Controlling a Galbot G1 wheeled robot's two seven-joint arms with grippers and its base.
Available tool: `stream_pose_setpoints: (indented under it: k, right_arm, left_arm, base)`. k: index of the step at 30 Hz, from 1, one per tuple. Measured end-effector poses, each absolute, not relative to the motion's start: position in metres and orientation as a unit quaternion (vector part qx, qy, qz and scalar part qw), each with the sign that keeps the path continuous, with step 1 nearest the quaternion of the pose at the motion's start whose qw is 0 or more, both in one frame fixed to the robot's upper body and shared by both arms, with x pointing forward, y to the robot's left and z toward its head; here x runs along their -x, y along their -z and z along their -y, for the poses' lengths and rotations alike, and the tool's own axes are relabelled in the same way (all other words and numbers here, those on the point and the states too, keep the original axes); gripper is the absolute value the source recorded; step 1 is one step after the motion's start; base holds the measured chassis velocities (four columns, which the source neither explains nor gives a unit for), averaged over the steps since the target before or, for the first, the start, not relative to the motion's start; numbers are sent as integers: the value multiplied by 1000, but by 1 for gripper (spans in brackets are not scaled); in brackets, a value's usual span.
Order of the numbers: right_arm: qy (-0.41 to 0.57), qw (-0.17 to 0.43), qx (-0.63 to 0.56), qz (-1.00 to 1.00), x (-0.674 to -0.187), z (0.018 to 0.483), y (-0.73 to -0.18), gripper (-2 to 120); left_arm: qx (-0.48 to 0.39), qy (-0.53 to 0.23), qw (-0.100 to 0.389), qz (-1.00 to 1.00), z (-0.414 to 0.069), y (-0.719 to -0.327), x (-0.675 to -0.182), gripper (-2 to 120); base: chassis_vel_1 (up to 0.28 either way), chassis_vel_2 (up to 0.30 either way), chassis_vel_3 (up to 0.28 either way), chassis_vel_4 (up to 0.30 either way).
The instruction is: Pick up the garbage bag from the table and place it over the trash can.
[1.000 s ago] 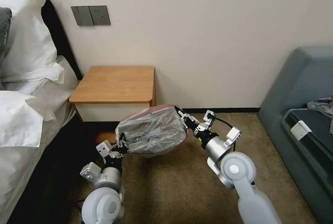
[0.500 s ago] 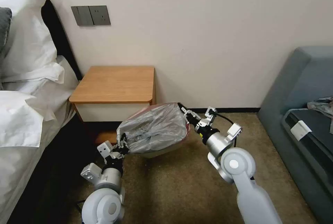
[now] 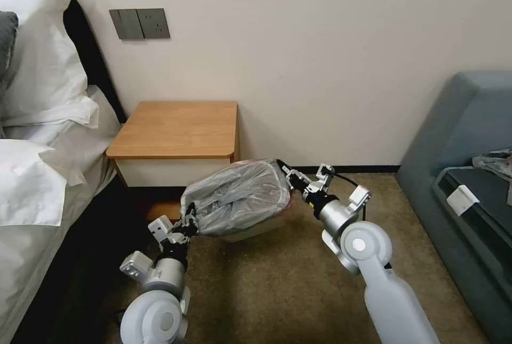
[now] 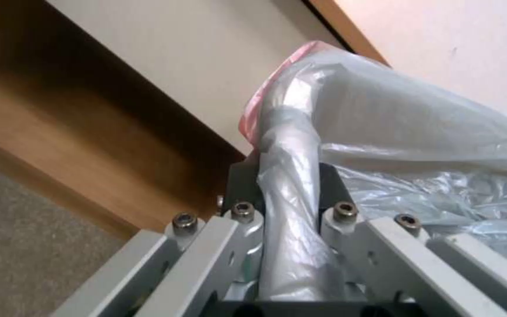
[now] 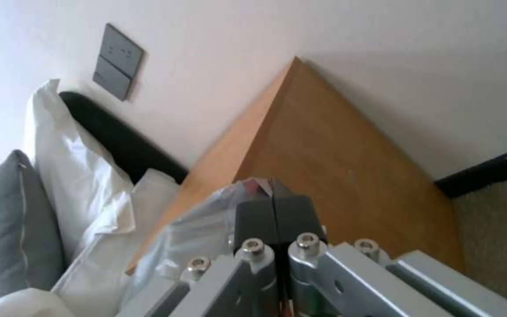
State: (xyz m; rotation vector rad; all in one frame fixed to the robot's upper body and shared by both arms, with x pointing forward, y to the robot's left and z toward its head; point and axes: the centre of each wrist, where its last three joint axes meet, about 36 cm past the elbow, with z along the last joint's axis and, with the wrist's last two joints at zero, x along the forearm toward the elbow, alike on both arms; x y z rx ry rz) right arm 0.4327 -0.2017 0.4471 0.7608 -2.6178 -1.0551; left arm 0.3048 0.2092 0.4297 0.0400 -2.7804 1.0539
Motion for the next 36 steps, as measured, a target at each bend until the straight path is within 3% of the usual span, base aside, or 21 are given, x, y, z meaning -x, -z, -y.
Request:
stream_pose_setpoints:
  k: [36]
  right_arm:
    - [296,114,-249,915,-451,211,-399,-2]
  left_arm:
    - [12,-405,80,911,-227,-443,-306,6]
  base:
    - [0,0,0,0]
